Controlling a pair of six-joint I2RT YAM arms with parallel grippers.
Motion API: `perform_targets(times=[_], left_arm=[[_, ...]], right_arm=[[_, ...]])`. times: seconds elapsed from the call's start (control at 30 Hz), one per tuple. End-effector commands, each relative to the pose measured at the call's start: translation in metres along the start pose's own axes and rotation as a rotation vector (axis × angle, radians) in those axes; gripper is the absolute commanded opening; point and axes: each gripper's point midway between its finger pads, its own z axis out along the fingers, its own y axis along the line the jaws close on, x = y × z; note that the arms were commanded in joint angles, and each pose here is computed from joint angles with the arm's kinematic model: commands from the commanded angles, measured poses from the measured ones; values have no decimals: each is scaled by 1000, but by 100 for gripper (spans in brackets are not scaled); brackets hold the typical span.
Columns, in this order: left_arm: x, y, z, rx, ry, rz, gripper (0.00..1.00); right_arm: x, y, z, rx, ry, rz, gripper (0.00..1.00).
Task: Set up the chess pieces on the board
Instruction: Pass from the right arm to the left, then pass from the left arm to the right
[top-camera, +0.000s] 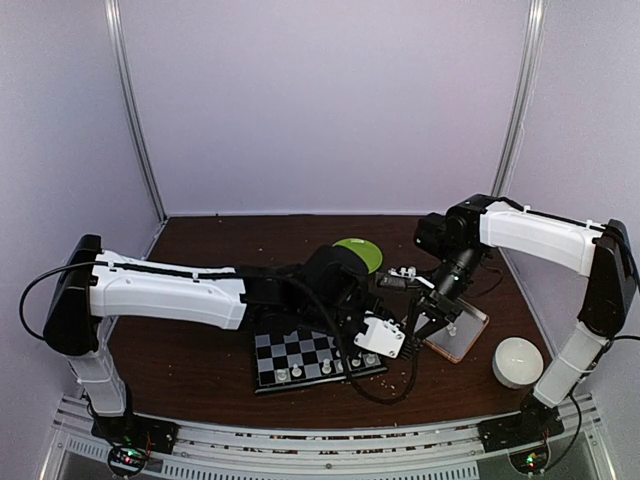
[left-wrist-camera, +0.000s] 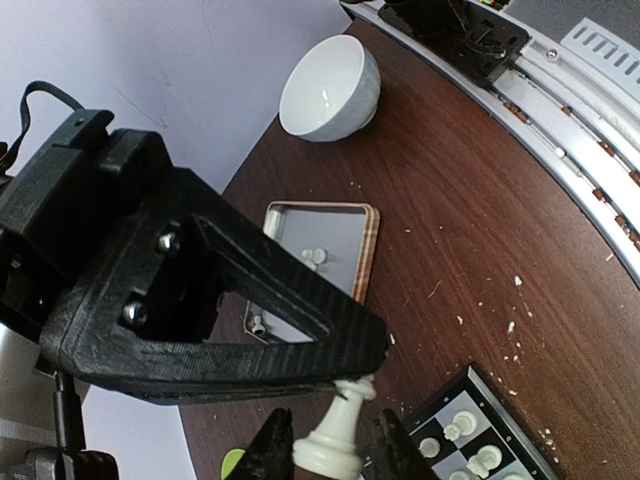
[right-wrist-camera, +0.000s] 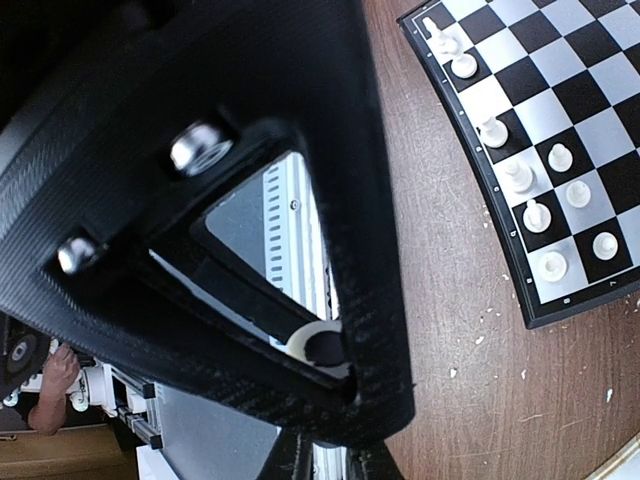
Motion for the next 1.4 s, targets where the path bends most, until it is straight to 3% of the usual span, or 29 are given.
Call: perform_targets(times=[0.0, 0.27, 0.4, 0.53, 0.77, 0.83, 0.87, 0.9, 1.1, 1.23, 1.37], left_arm=[[-17, 19, 0, -60, -36, 7, 26], [-21, 18, -1, -50, -48, -10, 17], [-13, 20, -3, -84, -21, -91, 13], [-7, 33, -16, -168, -61, -270, 13], [-7, 68, -50, -348, -301, -651, 12], [-7, 75, -56, -375, -366, -727, 12], [-7, 79, -59, -387, -403, -761, 12], [-6, 81, -61, -395, -433, -791, 12], [1, 98, -81, -469, -633, -966, 12], [-2, 105, -86, -486, -689, -999, 12], [-4, 109, -86, -488, -728, -1022, 12]], right_arm=[[-4, 1, 0, 1, -10, 2, 9], [-4, 0, -2, 16, -10, 3, 10], [-7, 12, -19, 66, -29, -53, 20], [-9, 25, -51, 192, -89, -136, 33], [-43, 22, -114, 558, -357, -220, 44], [-53, 20, -132, 646, -447, -231, 58], [-58, 20, -141, 676, -496, -227, 92], [-62, 21, -147, 680, -545, -231, 100], [-71, 42, -140, 538, -626, -311, 99], [-78, 42, -129, 456, -621, -290, 78], [-85, 40, -117, 435, -596, -286, 71]])
